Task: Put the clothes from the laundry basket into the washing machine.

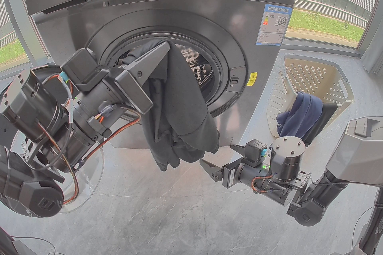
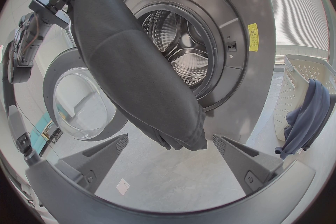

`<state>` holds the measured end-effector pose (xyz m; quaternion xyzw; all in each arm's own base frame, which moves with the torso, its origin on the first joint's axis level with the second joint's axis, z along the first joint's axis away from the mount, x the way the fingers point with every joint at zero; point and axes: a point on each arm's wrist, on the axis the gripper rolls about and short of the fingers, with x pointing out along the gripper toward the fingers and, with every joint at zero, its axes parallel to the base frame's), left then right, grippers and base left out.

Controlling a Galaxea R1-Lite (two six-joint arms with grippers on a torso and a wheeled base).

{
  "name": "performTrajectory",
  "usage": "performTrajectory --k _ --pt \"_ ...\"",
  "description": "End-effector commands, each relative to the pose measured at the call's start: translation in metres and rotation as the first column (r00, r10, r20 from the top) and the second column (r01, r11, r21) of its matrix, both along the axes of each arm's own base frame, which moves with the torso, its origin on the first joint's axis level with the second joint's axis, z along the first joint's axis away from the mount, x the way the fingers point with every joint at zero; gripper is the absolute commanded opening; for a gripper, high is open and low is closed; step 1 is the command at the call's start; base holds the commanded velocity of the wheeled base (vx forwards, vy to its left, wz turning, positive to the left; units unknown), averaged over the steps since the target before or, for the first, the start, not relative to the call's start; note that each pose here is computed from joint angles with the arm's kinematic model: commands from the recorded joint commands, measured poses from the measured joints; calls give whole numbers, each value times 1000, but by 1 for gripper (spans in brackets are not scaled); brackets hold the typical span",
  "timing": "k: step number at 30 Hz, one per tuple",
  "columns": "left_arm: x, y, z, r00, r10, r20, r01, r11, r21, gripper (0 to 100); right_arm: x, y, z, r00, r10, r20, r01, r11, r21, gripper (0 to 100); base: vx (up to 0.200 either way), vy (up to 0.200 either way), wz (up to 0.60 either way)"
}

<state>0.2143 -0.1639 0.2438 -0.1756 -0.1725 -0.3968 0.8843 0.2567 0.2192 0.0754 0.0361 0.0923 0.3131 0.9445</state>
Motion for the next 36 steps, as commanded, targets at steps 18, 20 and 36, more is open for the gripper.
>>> performTrajectory --k 18,20,36 --pt "-7 0 5 1000 -14 10 14 1000 -9 0 48 25 -13 998 -15 69 13 999 30 100 0 0 0" --pt "-7 1 5 1000 -12 7 12 1000 -7 0 50 27 -13 997 -16 76 13 999 38 100 0 0 0" --pt "2 6 -7 999 23 -30 -23 1000 21 0 -3 -16 57 987 -23 158 8 995 98 0 0 0 0"
